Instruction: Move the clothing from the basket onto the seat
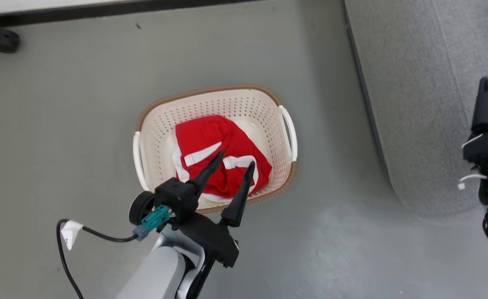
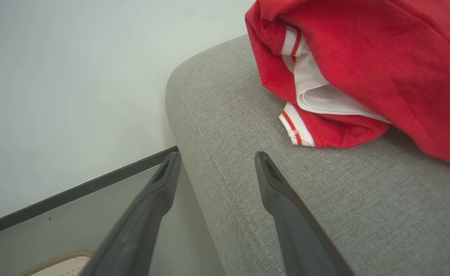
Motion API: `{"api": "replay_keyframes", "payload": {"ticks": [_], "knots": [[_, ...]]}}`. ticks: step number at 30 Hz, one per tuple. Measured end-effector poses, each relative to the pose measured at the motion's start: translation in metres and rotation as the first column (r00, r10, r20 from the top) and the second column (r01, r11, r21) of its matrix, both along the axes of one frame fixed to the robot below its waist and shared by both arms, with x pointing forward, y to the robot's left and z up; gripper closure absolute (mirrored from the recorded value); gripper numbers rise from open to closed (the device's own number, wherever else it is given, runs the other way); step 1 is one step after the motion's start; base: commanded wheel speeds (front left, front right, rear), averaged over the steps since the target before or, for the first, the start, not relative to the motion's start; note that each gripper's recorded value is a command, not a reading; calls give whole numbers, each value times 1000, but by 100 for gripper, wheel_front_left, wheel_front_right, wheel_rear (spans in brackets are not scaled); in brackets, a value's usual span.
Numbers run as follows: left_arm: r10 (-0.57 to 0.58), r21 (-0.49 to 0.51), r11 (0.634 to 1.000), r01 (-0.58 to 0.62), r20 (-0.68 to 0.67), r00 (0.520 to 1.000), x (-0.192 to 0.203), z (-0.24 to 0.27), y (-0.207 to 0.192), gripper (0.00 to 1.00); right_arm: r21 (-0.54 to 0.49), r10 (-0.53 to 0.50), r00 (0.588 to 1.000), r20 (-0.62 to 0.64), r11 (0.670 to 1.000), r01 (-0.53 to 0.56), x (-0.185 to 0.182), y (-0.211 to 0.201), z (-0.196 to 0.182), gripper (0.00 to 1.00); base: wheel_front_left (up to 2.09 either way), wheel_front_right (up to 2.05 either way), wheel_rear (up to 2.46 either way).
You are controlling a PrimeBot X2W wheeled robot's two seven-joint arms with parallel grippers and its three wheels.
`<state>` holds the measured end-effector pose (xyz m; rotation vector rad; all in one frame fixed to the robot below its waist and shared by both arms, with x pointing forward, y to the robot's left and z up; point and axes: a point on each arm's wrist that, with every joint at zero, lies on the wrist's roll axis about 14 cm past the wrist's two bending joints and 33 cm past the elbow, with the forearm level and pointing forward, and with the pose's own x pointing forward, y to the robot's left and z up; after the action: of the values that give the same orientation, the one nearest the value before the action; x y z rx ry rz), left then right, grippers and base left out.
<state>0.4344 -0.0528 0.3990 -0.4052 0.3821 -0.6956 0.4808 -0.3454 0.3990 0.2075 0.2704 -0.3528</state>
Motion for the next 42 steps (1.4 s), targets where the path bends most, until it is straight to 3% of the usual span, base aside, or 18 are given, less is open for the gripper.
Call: {"api": "replay_keyframes", "payload": {"ticks": [10, 20, 34, 42], "knots": [[177, 24, 984, -177, 18, 984, -8, 14, 49, 0, 10, 223, 973, 59, 975, -224, 0, 85, 13, 0, 0, 0, 0], [384, 38, 922, -386, 64, 921, -13, 32, 112, 0, 19, 380, 914, 142, 922, -386, -11, 154, 35, 0, 0, 0, 0], [573, 62, 814, -577, 75, 816, -49, 37, 181, 0, 52, 452, 863, 225, 879, -474, -47, 209, 57, 0, 0, 0, 0], [601, 47, 793, -608, 109, 792, -48, 49, 192, 0, 30, 461, 855, 237, 877, -480, -62, 210, 62, 0, 0, 0, 0]]}}
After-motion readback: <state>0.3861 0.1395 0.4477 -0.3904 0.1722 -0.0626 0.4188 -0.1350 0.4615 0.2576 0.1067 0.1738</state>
